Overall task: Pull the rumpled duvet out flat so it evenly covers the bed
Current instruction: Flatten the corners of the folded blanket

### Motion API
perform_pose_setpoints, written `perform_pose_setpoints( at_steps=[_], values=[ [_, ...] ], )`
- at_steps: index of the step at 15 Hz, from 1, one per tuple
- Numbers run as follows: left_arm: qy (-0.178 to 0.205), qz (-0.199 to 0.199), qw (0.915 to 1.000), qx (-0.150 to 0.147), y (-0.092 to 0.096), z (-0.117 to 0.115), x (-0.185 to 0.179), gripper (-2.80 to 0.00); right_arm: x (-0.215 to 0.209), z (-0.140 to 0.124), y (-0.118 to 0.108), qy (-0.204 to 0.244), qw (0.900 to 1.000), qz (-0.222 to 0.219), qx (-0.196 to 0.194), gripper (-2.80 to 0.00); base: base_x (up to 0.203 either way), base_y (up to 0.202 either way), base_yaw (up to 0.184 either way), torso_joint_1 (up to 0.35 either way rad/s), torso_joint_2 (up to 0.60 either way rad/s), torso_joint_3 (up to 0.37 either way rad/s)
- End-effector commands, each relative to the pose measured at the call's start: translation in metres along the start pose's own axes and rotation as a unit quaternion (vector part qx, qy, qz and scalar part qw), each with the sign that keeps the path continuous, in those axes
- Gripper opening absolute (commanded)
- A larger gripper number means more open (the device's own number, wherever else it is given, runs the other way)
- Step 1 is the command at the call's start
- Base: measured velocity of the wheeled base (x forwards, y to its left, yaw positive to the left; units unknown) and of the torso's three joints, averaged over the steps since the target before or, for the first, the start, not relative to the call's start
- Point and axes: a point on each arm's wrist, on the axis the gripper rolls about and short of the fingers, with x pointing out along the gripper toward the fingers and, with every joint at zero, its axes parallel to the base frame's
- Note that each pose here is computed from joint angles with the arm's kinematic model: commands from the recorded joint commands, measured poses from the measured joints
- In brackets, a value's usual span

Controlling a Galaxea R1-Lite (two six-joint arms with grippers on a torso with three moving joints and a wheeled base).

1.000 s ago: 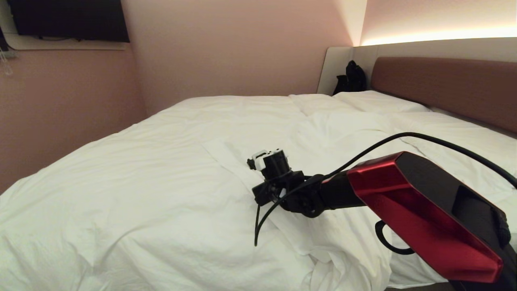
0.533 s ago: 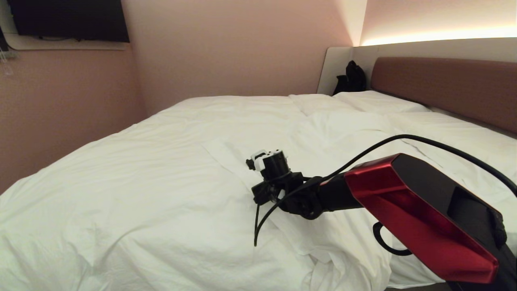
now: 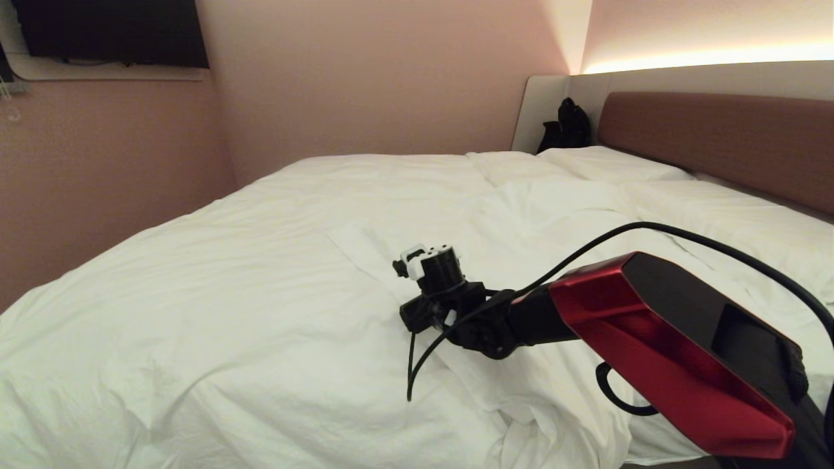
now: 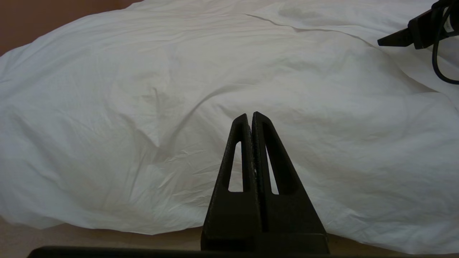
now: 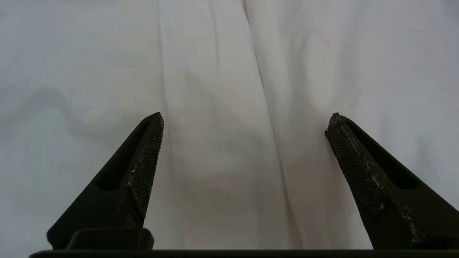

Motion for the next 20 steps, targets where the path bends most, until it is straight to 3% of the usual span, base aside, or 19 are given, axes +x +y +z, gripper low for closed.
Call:
perform_pose_setpoints(
  at_steps=[1,9,14,20],
  values=[
    [0.0,0.0,1.0,0.0,0.0,0.0,0.0,-2.8,-0.001,-0.001,0.005,0.0,1.0,0.003,-0.011,0.0,0.0,0.0,0.0,0.0,0.0,0.0],
    [0.0,0.0,1.0,0.0,0.0,0.0,0.0,-2.8,0.011,-0.019,0.023,0.011,0.997,-0.026,-0.071,0.0,0.0,0.0,0.0,0.0,0.0,0.0],
    [0.0,0.0,1.0,0.0,0.0,0.0,0.0,-2.8,0.03,-0.034,0.027,0.016,0.99,-0.091,-0.103,0.0,0.0,0.0,0.0,0.0,0.0,0.0],
    [0.0,0.0,1.0,0.0,0.0,0.0,0.0,-2.8,0.049,-0.042,0.018,-0.02,0.98,-0.151,-0.131,0.0,0.0,0.0,0.0,0.0,0.0,0.0]
  ],
)
